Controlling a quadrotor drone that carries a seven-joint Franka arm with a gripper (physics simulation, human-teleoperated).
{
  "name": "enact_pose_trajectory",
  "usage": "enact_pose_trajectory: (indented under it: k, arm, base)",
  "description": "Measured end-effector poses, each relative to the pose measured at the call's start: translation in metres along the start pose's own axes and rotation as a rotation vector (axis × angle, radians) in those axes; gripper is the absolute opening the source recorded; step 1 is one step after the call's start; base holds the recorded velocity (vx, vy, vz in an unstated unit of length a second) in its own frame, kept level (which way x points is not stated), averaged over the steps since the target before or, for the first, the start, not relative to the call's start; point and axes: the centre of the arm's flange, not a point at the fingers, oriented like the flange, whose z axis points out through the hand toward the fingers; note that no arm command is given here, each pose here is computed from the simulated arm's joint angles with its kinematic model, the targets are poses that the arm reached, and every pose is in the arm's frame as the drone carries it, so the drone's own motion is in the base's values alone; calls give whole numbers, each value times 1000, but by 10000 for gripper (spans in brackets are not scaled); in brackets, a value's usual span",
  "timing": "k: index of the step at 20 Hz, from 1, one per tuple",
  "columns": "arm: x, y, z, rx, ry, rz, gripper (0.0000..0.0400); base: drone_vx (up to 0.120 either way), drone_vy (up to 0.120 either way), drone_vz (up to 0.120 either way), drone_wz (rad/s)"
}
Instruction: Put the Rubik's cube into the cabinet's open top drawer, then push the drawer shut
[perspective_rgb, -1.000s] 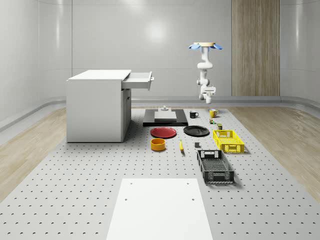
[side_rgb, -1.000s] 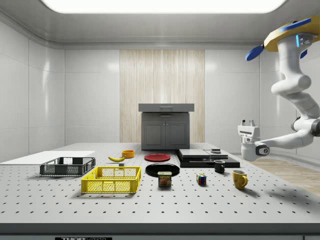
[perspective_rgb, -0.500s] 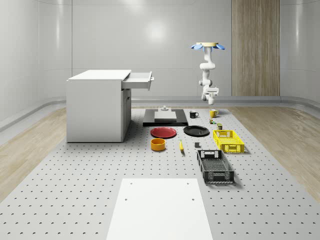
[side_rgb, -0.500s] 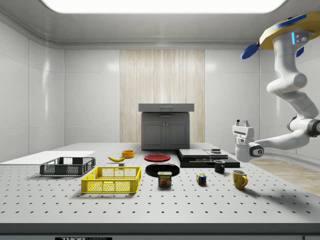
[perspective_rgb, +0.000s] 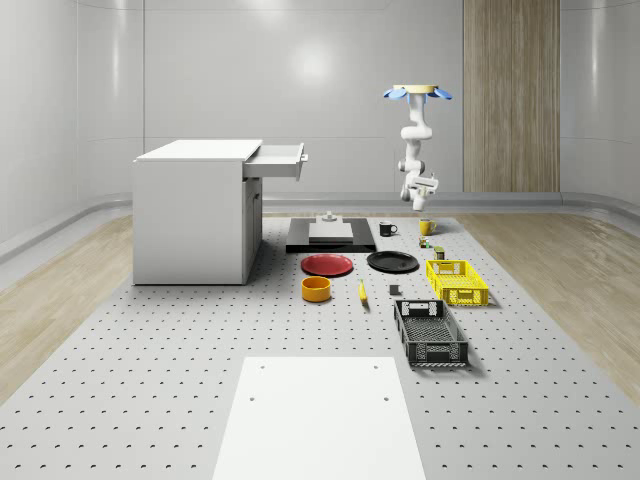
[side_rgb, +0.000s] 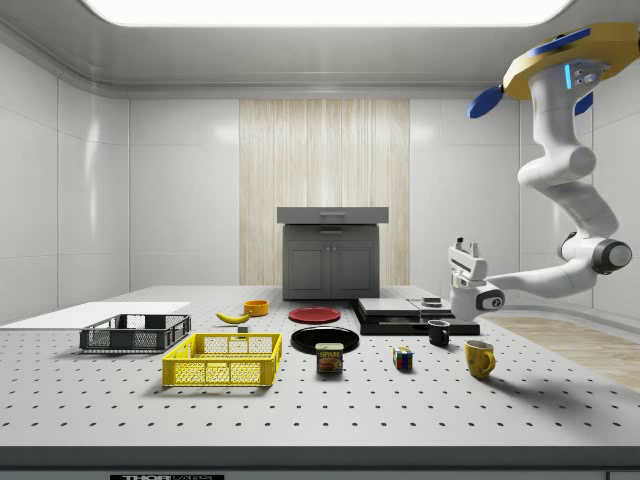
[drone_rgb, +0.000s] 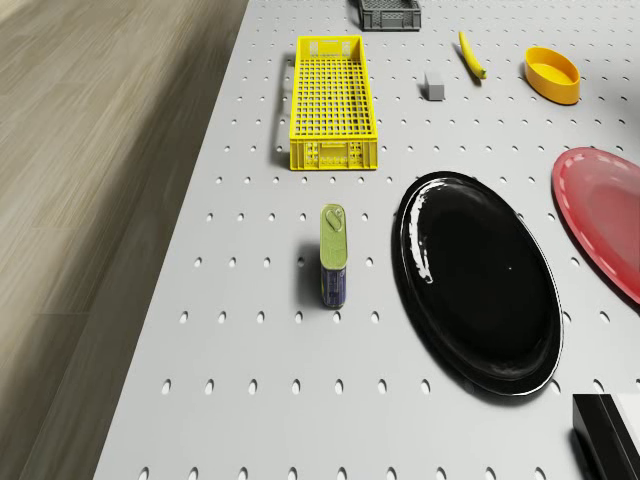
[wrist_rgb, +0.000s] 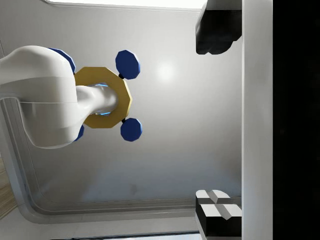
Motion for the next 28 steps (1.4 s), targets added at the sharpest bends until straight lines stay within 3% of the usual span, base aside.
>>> enact_pose_trajectory:
  k: [4,7,11,13,15,19,23,28]
  arm:
    - [-17,-16,3,-167,171,-5,400]
    - [-37,-36,15,-379,384,-11,400]
    - [-65,-62,59,-801,805,-23,400]
    - [-71,-68,92,-1047,1050,-29,400]
    - [-70,-66,124,-1282,1283,-35,400]
    - [-53,-48,168,-1642,1640,-46,400]
    - [-39,-33,186,-1844,1841,-56,400]
    - [-29,-22,193,-1961,1959,-65,400]
  base:
    - [120,0,0,0]
    - [120,0,-120,0]
    - [120,0,-120,0]
    - [120,0,-120,0]
    - [120,0,-120,0]
    - [120,0,-120,0]
    - [120,-10,-120,0]
    - [120,-120,-120,0]
